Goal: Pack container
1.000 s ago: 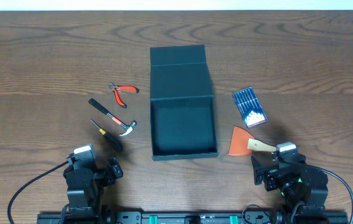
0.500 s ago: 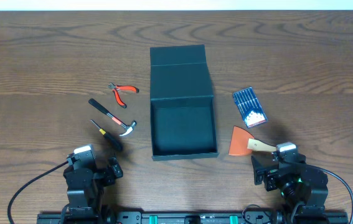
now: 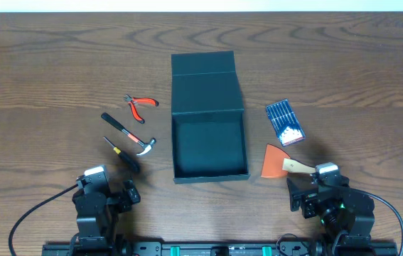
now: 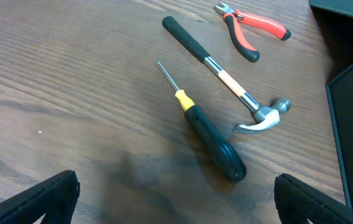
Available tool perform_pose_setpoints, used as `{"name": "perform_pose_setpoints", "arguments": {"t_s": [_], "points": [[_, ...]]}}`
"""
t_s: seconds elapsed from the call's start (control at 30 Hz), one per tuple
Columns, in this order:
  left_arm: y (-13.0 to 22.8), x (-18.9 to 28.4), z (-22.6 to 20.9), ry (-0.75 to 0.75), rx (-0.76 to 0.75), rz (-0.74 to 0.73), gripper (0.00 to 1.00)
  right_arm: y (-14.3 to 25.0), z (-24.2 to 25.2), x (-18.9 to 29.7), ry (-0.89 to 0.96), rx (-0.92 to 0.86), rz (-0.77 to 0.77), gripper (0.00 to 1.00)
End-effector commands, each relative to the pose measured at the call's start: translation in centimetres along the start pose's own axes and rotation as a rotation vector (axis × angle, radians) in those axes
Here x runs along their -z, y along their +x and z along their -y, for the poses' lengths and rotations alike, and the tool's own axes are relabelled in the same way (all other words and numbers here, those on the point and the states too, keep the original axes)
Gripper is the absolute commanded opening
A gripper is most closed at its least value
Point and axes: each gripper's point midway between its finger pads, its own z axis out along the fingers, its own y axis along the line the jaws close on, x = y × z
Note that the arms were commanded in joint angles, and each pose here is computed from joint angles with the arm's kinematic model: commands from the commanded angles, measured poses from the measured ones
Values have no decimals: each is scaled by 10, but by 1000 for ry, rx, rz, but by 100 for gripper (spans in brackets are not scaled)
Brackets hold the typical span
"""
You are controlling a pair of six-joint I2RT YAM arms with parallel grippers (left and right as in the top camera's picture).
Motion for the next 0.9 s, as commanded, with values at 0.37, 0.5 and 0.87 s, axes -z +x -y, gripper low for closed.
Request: {"name": "perform_pose_setpoints", "arguments": {"t_s": [0.37,0.5,0.87], "points": [[-1,0,-2,-10,-13,7,99,-6,0,2,-3,7,19,99],[-1,0,-2,-10,-13,7,99,-28,0,15,-4,8,21,99],[-1,0,-2,-10,-13,7,99,-120,-9,58,-111,74,-187,99]]}}
